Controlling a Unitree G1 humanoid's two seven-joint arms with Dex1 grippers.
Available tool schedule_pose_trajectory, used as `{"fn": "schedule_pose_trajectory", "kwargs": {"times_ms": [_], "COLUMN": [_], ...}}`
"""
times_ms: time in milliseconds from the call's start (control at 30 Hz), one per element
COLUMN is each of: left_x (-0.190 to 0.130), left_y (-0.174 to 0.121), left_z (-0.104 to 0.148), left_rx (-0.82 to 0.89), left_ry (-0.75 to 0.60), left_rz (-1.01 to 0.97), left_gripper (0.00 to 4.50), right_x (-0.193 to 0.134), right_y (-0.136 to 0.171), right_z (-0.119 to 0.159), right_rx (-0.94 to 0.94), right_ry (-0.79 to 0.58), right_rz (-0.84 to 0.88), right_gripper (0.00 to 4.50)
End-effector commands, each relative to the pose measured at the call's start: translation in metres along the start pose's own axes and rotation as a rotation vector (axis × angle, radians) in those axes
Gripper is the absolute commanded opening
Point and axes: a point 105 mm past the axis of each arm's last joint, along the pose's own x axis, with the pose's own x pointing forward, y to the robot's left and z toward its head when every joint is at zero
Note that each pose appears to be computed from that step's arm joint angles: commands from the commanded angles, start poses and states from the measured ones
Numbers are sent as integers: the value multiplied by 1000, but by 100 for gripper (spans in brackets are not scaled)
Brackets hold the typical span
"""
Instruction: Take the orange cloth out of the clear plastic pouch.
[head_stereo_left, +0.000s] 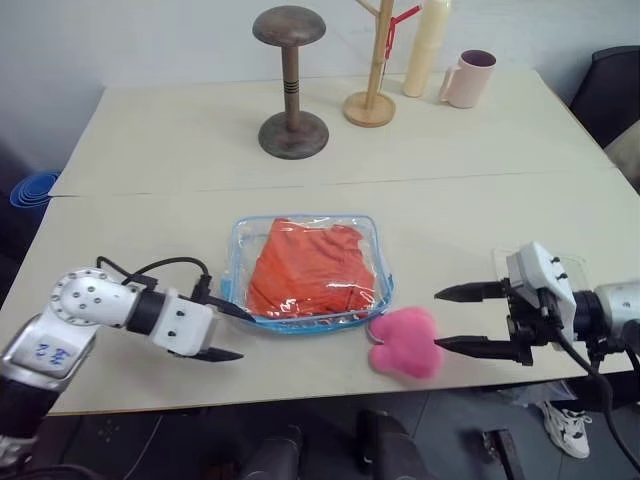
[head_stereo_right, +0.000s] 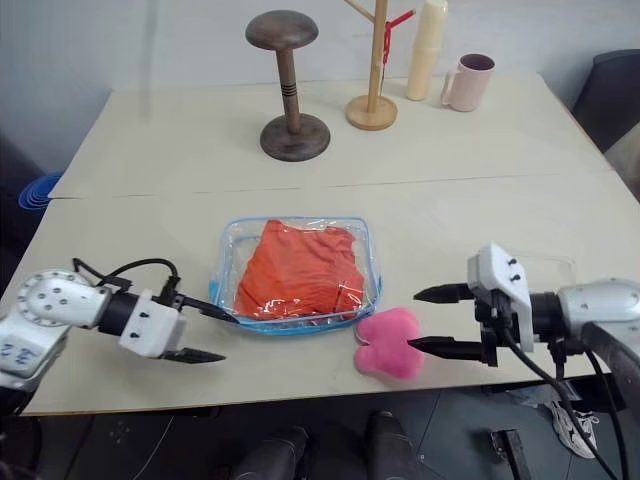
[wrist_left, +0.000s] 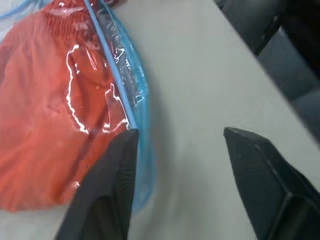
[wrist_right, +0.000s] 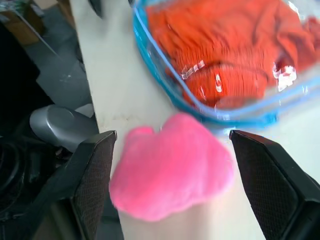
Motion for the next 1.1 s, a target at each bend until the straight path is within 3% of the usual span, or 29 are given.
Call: {"fn": "schedule_pose_trajectory", "kwargs": {"times_ms": [33,167,267,300,367,633,700,900,1100], "left_x": [-23,-35,-28,-24,-19,-17,-18,-16,-14], "left_y": [6,17,24,25,27,33,34,35,37], "left_z": [31,64,73,75,76,76,76,76,76], "left_rx": [-191,-336,-340,-332,-323,-310,-310,-301,-286], "left_ry": [-116,-295,-336,-337,-339,-326,-326,-324,-322], "left_rz": [29,33,50,54,66,110,113,114,120], "left_gripper": [340,340,340,342,343,343,343,343,343], "right_x": [3,18,33,38,44,37,32,14,-7], "right_y": [-1,-1,-1,-3,-5,-5,-9,-17,-34], "right_z": [-4,-22,-29,-30,-31,-22,-19,5,6], "right_rx": [-13,45,83,97,133,146,119,-57,-297], "right_ry": [-19,-22,-45,-62,-92,-149,-151,-179,9], "right_rz": [-73,-90,-74,-82,-84,-74,-93,-126,-137], "right_gripper": [380,380,380,362,320,46,2,2,2]}}
